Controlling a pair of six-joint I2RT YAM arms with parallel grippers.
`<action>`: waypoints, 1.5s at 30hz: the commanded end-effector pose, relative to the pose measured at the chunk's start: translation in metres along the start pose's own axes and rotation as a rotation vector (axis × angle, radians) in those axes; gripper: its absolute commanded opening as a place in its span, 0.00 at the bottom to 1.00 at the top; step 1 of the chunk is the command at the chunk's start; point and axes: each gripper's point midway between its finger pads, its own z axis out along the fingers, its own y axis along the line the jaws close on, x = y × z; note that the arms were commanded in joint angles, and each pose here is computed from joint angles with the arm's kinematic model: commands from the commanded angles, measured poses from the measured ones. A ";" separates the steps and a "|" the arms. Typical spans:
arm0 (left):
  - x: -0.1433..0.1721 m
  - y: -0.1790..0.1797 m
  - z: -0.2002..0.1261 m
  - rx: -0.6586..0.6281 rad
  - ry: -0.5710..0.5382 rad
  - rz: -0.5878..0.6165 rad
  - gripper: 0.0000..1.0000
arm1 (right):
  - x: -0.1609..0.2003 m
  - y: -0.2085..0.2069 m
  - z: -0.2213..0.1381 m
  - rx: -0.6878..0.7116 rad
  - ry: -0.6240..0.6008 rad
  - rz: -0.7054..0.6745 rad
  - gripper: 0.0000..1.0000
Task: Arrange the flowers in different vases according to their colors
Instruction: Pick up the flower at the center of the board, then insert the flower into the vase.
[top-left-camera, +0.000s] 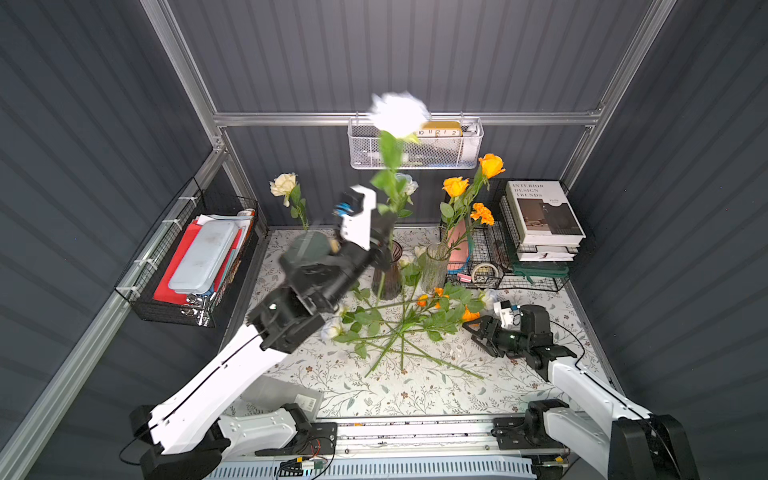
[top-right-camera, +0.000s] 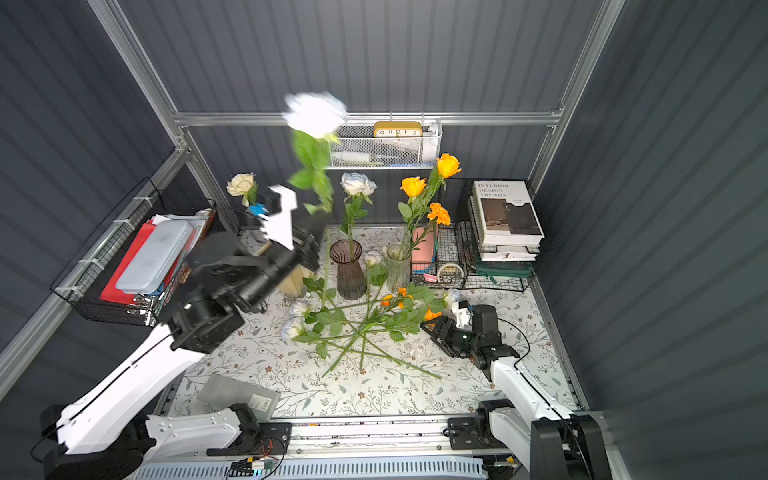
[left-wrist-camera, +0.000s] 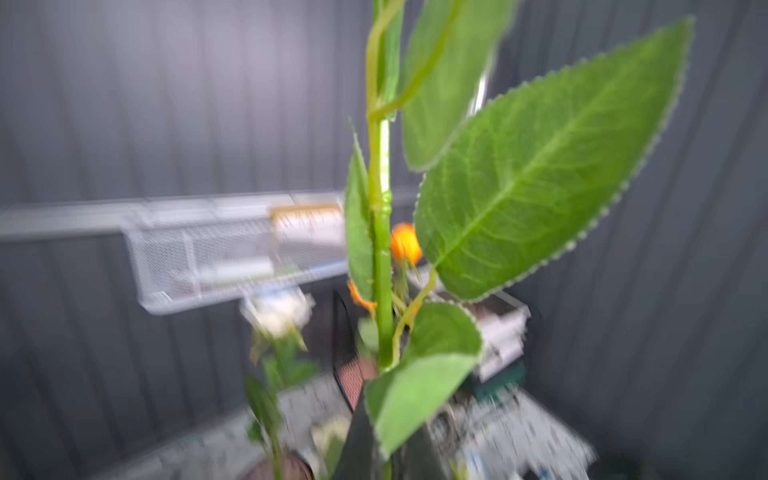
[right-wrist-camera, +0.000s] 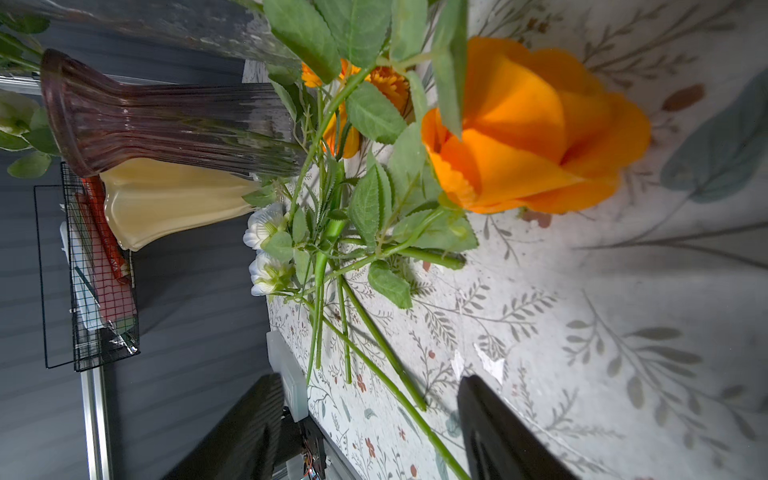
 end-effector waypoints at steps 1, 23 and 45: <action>-0.042 0.016 0.021 -0.082 -0.228 0.157 0.00 | -0.006 0.005 0.001 -0.007 -0.008 -0.029 0.71; 0.147 0.101 0.088 -0.091 -0.155 0.059 0.00 | -0.010 -0.009 0.011 0.049 0.029 -0.047 0.71; 0.137 0.091 0.089 -0.030 -0.203 -0.002 0.00 | -0.010 -0.023 0.026 0.055 0.066 -0.021 0.70</action>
